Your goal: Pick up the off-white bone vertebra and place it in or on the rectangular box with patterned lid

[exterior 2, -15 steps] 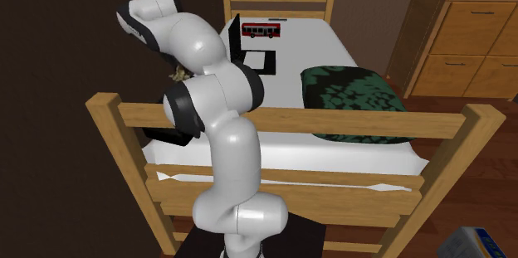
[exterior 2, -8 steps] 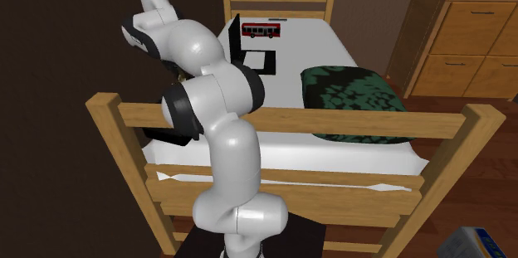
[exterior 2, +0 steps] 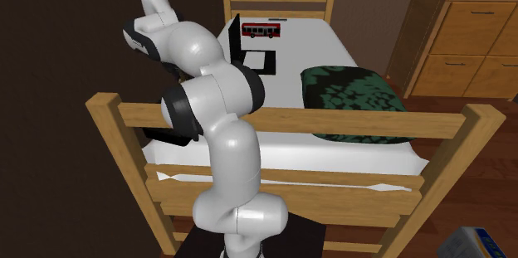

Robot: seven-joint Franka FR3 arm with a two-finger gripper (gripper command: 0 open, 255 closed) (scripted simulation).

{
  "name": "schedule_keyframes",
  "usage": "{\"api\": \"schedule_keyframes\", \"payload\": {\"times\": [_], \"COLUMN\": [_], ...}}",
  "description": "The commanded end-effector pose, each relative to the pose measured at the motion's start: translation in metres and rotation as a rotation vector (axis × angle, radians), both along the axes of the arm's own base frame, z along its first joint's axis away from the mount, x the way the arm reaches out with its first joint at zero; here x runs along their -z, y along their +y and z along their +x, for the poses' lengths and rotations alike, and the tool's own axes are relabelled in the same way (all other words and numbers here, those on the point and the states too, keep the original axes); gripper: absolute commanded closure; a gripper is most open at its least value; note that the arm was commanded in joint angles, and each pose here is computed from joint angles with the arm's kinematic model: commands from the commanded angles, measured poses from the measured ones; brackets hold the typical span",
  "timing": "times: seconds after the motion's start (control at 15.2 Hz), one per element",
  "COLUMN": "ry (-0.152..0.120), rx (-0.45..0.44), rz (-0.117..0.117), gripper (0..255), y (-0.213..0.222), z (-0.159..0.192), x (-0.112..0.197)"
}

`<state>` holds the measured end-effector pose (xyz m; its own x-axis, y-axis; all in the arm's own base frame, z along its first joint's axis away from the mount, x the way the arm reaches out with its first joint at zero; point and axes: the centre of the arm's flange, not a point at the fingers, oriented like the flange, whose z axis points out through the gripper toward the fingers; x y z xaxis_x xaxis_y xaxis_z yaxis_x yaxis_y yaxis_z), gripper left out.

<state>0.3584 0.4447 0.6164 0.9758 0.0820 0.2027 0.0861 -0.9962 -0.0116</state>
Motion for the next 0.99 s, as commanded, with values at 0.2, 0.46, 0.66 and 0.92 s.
{"api": "schedule_keyframes", "payload": {"times": [0.2, 0.46, 0.66, 0.92], "ry": [0.0, 0.0, 0.0, 0.0], "rx": [0.0, 0.0, 0.0, 0.0], "rz": [0.0, 0.0, 0.0, 0.0], "gripper": [0, 0, 0, 0], "y": [0.0, 0.0, -0.001, -0.001], "z": [0.0, -0.003, -0.01, -0.01], "x": [0.0, -0.013, -0.049, -0.049]}}
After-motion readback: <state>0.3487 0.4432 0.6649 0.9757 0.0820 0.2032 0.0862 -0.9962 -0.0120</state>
